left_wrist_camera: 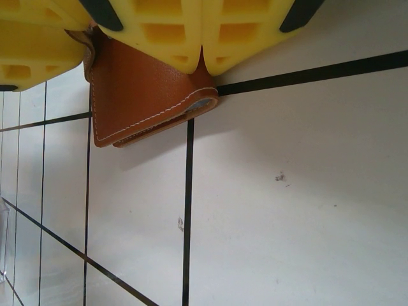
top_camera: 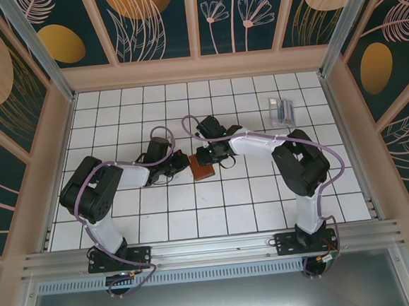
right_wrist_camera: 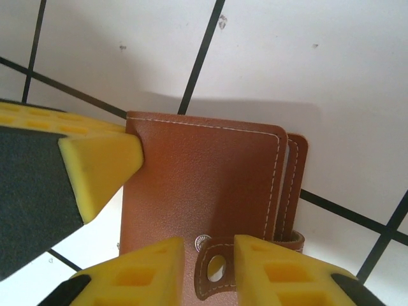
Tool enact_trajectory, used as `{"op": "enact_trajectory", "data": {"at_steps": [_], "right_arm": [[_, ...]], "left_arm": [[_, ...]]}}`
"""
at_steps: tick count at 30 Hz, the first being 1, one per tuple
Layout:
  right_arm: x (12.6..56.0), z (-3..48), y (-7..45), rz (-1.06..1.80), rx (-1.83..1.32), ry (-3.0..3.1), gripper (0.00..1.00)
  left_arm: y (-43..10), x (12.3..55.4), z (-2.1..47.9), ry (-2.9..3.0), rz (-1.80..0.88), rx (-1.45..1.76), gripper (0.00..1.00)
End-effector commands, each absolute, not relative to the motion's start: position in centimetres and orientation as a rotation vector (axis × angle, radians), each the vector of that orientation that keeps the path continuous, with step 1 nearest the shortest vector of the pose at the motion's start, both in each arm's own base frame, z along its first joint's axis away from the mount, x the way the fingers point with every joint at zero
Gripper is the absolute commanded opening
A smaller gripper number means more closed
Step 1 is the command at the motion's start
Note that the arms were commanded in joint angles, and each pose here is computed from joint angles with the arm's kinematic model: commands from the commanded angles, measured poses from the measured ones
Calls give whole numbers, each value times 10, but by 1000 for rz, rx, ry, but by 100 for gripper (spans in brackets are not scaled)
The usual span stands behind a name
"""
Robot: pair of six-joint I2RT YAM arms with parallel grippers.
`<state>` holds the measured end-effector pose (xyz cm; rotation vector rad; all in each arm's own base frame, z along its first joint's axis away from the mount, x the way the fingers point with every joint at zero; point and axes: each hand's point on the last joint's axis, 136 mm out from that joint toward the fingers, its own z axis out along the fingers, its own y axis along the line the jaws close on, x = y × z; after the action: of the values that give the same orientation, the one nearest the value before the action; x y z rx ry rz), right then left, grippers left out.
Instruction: Put the credit cards into the card holder
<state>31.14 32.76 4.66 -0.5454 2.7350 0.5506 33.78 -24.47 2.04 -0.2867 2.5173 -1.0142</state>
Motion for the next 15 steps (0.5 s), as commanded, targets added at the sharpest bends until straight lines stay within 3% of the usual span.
{"op": "enact_trajectory", "data": {"at_steps": [1,9,15], "right_arm": [[315,57,335,567,-546,2708,28],[316,63,336,579,-546,2691,26],[315,62,336,580,-543,2694,13]], "left_arm": [[-238,321,-2,2618,-974,-309,6],[-239,322,-3,2621,-977,-310,6],[-239,321,-3,2622,-976,-310,6]]}}
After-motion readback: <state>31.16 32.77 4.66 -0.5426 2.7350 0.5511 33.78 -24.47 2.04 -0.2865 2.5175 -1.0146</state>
